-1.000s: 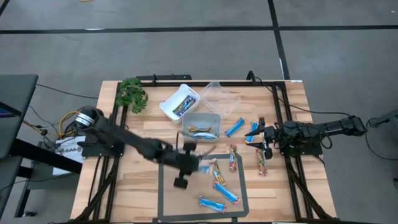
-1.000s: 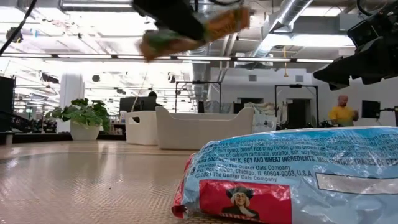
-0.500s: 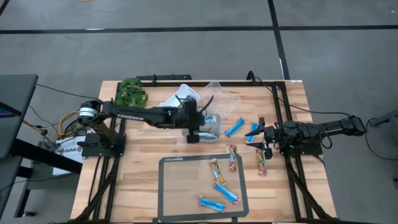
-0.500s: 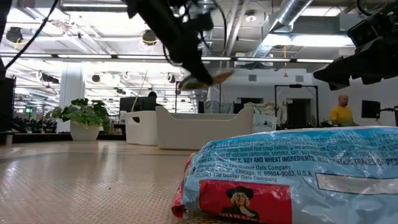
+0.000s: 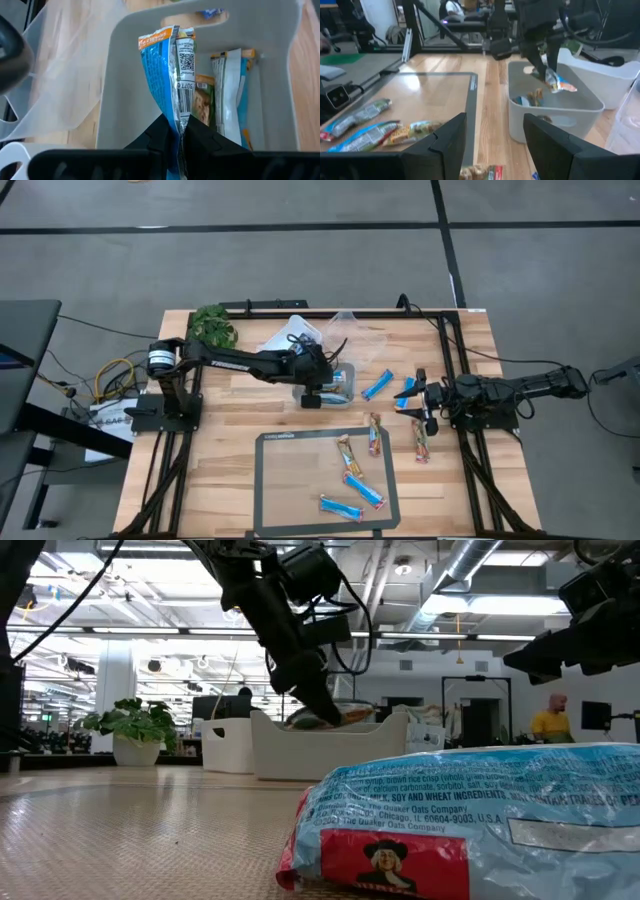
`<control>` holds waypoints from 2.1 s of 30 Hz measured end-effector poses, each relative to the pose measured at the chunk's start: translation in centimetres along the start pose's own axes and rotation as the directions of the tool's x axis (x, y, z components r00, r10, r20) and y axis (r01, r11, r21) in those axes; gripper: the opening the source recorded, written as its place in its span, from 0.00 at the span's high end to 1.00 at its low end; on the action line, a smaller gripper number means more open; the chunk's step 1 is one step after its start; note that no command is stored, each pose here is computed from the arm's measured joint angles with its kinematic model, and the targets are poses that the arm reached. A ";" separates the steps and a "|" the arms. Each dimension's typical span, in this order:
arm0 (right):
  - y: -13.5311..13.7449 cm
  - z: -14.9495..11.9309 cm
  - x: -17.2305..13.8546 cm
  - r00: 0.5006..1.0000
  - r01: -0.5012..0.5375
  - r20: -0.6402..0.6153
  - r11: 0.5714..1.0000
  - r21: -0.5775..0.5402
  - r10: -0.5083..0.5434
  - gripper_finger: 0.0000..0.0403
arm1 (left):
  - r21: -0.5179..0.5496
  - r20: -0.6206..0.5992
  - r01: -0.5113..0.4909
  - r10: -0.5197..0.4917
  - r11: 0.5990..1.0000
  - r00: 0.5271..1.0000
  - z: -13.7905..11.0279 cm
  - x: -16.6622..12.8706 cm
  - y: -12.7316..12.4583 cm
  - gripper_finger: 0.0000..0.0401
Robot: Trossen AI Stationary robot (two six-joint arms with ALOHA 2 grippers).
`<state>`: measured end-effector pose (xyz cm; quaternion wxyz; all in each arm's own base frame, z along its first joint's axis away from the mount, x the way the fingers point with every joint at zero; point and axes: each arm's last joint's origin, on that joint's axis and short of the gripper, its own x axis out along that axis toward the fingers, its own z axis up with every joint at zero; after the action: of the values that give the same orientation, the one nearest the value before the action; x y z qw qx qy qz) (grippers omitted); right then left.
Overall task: Pick and place Granola Bars by type
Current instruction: Put the yellow granola bar into the gray bin
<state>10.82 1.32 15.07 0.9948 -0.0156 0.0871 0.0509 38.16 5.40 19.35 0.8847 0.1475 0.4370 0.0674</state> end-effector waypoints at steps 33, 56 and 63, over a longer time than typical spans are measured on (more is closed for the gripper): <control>0.0 0.0 0.0 1.000 -0.001 0.004 1.000 0.000 0.001 0.53 | 0.550 0.120 -0.005 -0.073 0.835 0.990 2.5 -2.4 -6.2 0.61; 0.0 0.0 0.0 1.000 -0.001 0.004 1.000 0.000 0.001 0.53 | 0.794 -0.051 0.278 -0.397 0.540 0.916 7.8 -1.8 -15.1 0.61; 0.0 0.0 0.0 1.000 -0.001 0.000 1.000 0.000 0.001 0.53 | 0.814 -0.012 0.279 -0.465 0.509 0.885 8.7 -2.6 -16.9 0.61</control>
<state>10.83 1.32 15.08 0.9948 -0.0156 0.0869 0.0515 43.31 -12.96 20.85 0.7573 0.4347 0.3461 -0.3431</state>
